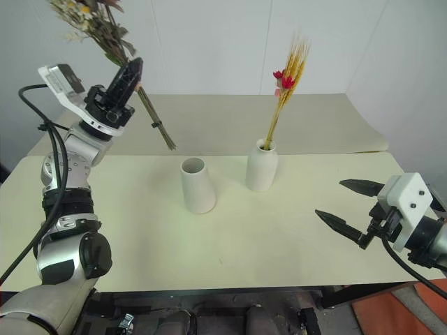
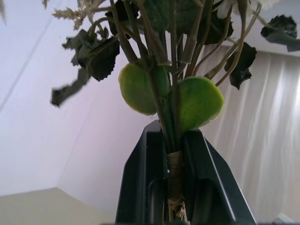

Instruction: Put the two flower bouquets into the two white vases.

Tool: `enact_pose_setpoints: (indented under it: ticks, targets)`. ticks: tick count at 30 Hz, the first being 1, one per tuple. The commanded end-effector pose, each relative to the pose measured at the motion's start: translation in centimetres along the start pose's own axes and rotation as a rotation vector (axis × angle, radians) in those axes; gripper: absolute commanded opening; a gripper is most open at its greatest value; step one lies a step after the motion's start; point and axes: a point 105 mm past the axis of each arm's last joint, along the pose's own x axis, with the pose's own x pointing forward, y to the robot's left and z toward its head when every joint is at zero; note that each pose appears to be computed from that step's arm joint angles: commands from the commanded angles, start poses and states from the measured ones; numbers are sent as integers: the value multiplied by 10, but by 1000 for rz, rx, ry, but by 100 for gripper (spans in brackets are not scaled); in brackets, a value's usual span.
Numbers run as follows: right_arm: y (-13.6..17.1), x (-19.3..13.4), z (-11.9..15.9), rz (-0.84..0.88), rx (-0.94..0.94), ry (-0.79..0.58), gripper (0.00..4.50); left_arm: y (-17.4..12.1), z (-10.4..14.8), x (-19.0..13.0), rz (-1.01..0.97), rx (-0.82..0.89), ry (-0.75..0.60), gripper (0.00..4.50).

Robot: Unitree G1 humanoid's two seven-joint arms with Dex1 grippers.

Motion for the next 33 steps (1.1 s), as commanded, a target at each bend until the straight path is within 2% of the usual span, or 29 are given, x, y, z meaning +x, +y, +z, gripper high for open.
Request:
enact_pose_setpoints:
  ticks: [1,8,17,21,29,31,33]
  targets:
    - [-2,-4,9,-35,-32,-19,450,-7,4,2,-48,51,23,13]
    - [-1,-2,13,-55,-37,-33,450,-4,-7,5,-66,73,33,13]
    - [0,-5,13,-78,-48,-29,450,7,-37,5,-70,97,67,13]
    - [0,-8,13,-95,-50,-22,450,8,-40,7,-79,79,49,13]
    - [-1,-10,15,-99,-61,-20,450,1,-63,1,-166,117,213,13]
    - [-1,-10,14,-94,-56,-19,450,-1,-68,-3,-186,94,257,85]
    - [1,-11,14,-73,-45,-25,450,-1,-72,-7,-187,102,310,133]
